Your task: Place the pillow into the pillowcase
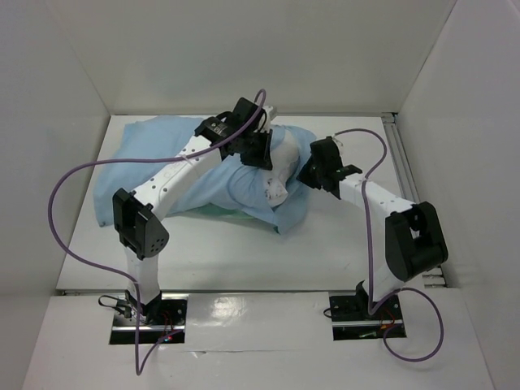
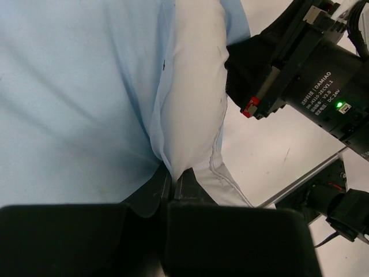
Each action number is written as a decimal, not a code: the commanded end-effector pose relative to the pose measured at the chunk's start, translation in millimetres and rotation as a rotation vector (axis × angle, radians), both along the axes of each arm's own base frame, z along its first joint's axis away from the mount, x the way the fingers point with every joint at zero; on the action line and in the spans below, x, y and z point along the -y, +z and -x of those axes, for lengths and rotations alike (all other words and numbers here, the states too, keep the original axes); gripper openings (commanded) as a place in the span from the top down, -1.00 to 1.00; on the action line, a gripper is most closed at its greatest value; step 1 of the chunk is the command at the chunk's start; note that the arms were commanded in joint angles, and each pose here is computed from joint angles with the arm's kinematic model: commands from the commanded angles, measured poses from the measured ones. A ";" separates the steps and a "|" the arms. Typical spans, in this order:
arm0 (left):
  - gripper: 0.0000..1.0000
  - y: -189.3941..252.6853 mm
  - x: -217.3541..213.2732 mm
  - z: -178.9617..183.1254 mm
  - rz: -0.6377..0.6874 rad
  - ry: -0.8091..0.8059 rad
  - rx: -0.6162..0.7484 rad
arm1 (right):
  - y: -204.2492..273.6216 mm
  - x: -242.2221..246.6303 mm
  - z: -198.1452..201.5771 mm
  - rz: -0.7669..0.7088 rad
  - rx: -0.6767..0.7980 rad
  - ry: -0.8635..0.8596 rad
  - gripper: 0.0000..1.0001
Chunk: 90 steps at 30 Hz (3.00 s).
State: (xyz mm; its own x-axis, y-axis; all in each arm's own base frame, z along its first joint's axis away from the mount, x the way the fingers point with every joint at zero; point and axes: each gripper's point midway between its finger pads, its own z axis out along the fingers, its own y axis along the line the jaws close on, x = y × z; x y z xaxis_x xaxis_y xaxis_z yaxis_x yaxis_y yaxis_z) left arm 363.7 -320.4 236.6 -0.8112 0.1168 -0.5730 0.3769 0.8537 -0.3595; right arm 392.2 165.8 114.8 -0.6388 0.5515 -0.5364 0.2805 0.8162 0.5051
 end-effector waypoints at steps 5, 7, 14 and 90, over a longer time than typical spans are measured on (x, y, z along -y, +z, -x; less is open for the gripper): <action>1.00 32.2 2.9 -25.1 0.116 0.112 0.114 | 79.1 -30.0 8.1 -0.002 0.185 0.243 1.00; 1.00 18.2 1.9 -38.1 0.099 0.179 0.111 | 88.0 -44.0 27.5 -0.012 0.192 0.352 1.00; 1.00 -21.1 8.8 -84.6 0.069 0.353 0.116 | 127.0 -88.0 111.8 -0.048 0.264 0.713 1.00; 1.00 -1.5 -29.9 15.4 -0.024 0.214 -0.006 | 92.2 -11.2 52.8 0.320 0.074 0.151 1.00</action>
State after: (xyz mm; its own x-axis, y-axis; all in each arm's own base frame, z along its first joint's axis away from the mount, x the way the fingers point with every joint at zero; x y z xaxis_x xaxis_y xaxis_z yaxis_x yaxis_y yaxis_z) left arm 345.4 -307.1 199.1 -0.8651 0.0095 -0.5015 0.2019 0.9218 -0.3309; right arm 328.6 181.2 172.2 -0.7306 0.1984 -0.6534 0.0959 0.9772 0.1895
